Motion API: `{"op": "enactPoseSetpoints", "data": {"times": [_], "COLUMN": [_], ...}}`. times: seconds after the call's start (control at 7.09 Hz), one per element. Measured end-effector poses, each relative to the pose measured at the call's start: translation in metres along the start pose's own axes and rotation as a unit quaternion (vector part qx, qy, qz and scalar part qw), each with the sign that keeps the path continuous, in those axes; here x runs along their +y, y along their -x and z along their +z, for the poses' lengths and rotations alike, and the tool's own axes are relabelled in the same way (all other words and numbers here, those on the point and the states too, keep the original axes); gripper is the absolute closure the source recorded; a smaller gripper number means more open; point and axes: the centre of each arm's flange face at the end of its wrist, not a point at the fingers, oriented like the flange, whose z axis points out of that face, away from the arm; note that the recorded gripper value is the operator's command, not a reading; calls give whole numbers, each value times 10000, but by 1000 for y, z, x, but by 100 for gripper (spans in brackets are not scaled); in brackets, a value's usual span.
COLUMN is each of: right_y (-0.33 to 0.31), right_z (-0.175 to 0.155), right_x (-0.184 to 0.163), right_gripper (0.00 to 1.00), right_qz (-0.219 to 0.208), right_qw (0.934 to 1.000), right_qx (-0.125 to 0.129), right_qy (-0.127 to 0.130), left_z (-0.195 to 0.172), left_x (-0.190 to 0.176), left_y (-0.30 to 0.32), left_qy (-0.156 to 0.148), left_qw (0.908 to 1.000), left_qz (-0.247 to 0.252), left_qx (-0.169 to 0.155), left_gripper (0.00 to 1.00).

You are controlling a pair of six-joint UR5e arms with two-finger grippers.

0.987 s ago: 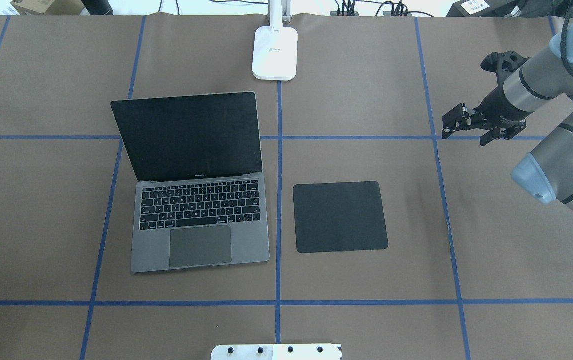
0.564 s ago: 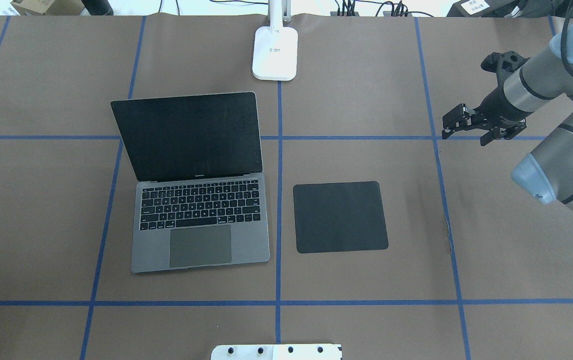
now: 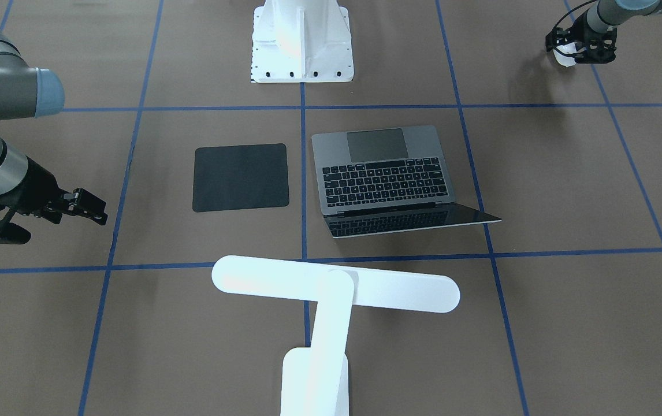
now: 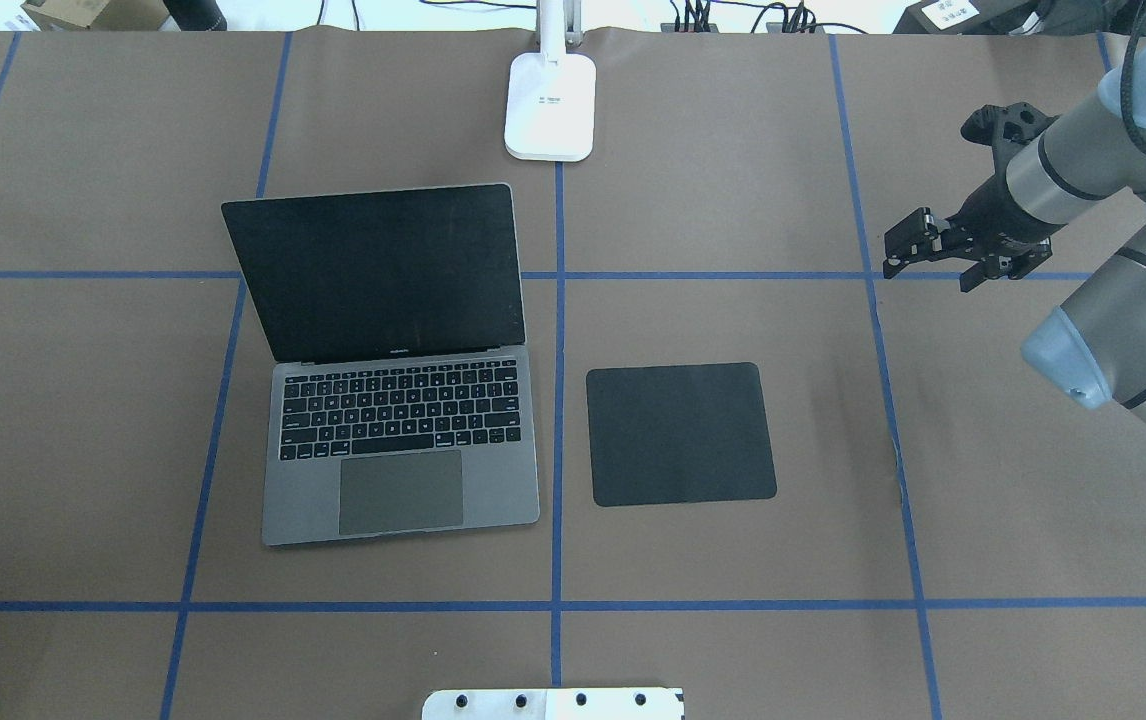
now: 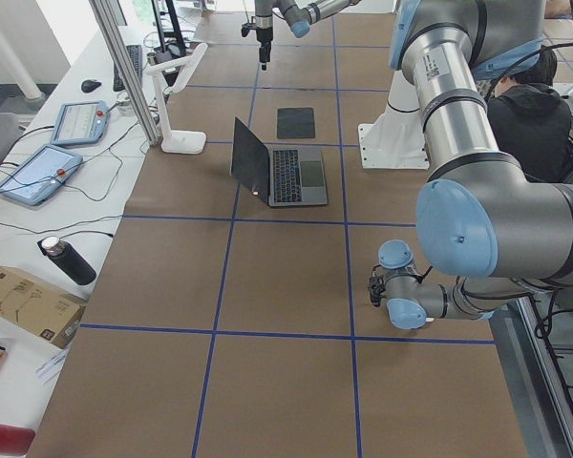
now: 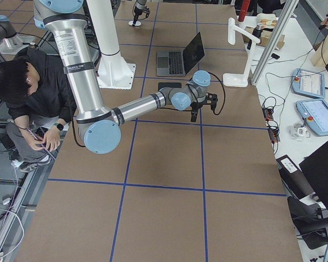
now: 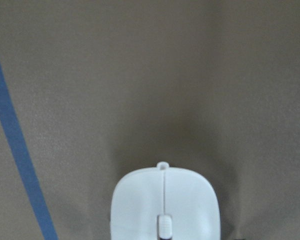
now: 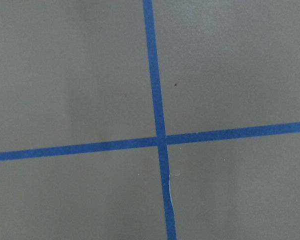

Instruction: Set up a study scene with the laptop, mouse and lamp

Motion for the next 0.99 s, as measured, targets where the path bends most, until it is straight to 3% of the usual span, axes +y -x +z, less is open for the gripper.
{"op": "enactPoseSetpoints", "data": {"times": [0.28,0.42,0.99], "right_y": [1,1,-2], "right_z": [0,-1,-5], "right_x": [1,1,9], "right_gripper": [0,0,1], "right_qz": [-9,-10,-38], "right_qw": [10000,10000,10000], "right_qx": [-6,-9,-27], "right_qy": [0,-6,-9], "left_z": [-1,-3,-13], "left_x": [0,1,4], "left_y": [2,3,-17], "left_qy": [-4,-10,-15], "left_qw": [10000,10000,9996], "left_qz": [-6,-15,-103], "left_qx": [2,8,246], "left_gripper": [52,55,55]}}
